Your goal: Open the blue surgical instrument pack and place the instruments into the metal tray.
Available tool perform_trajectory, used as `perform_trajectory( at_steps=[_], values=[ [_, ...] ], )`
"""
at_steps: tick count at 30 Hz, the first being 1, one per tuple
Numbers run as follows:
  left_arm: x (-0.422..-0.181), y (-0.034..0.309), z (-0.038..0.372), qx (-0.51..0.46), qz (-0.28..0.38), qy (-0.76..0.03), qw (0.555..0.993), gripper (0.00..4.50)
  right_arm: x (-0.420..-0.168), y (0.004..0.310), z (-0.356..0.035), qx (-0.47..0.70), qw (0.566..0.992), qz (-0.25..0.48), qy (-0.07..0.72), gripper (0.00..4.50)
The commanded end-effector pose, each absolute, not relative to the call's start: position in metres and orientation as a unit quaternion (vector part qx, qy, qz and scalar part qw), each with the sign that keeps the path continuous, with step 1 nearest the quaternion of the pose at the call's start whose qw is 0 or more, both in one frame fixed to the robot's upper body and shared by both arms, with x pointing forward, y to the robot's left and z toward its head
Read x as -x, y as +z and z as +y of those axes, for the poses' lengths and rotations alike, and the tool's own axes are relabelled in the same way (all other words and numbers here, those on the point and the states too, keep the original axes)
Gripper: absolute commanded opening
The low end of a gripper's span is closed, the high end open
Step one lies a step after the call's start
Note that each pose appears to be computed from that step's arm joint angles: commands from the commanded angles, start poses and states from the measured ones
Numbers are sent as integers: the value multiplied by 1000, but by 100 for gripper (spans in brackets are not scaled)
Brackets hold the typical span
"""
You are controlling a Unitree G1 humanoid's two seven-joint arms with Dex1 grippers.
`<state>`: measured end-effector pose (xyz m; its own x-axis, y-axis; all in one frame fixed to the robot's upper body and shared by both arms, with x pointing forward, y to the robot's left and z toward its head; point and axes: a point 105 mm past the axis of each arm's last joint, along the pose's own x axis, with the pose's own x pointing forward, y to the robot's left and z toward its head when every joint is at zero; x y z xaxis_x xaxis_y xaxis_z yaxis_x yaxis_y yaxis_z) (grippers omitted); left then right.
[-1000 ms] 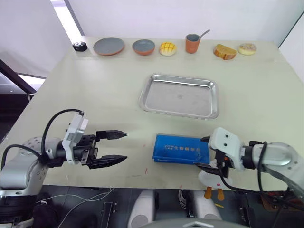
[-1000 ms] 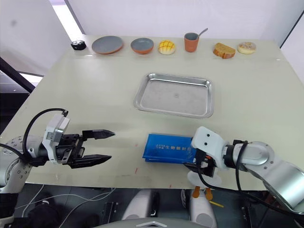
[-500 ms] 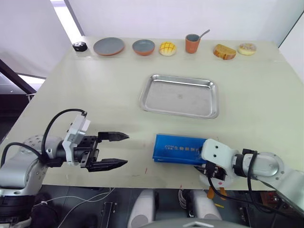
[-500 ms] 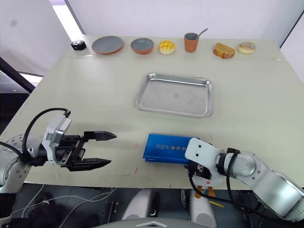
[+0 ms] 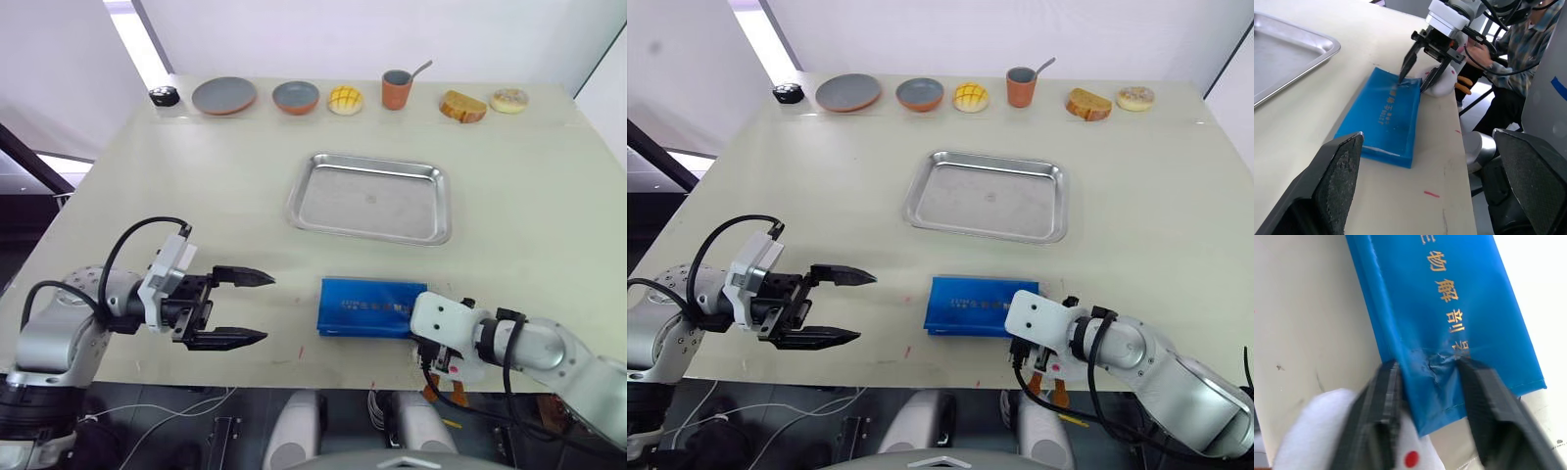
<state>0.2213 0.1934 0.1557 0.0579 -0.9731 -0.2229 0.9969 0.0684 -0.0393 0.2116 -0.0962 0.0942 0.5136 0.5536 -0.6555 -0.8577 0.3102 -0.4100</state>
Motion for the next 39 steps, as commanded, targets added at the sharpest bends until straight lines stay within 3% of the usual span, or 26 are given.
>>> perform_trajectory(
  at_steps=[1, 6, 15, 26, 34, 39],
  values=[
    [-221, 158, 189, -71, 78, -690, 716, 450, -218, 93, -101, 401, 786, 188, 432, 17],
    [-223, 156, 185, -69, 67, -688, 719, 450, -219, 95, -105, 408, 780, 183, 437, 17],
    [-228, 147, 184, -61, 53, -670, 738, 450, -224, 137, -106, 301, 794, 173, 498, 17],
    [-230, 138, 192, -46, 38, -641, 766, 450, -242, 174, -122, 213, 735, 246, 595, 17],
    [-228, 131, 195, -47, 34, -622, 781, 450, -267, 166, -133, 213, 726, 264, 598, 17],
    [-224, 128, 199, -47, 34, -611, 790, 450, -261, 170, -124, 192, 734, 235, 607, 17]
  ],
)
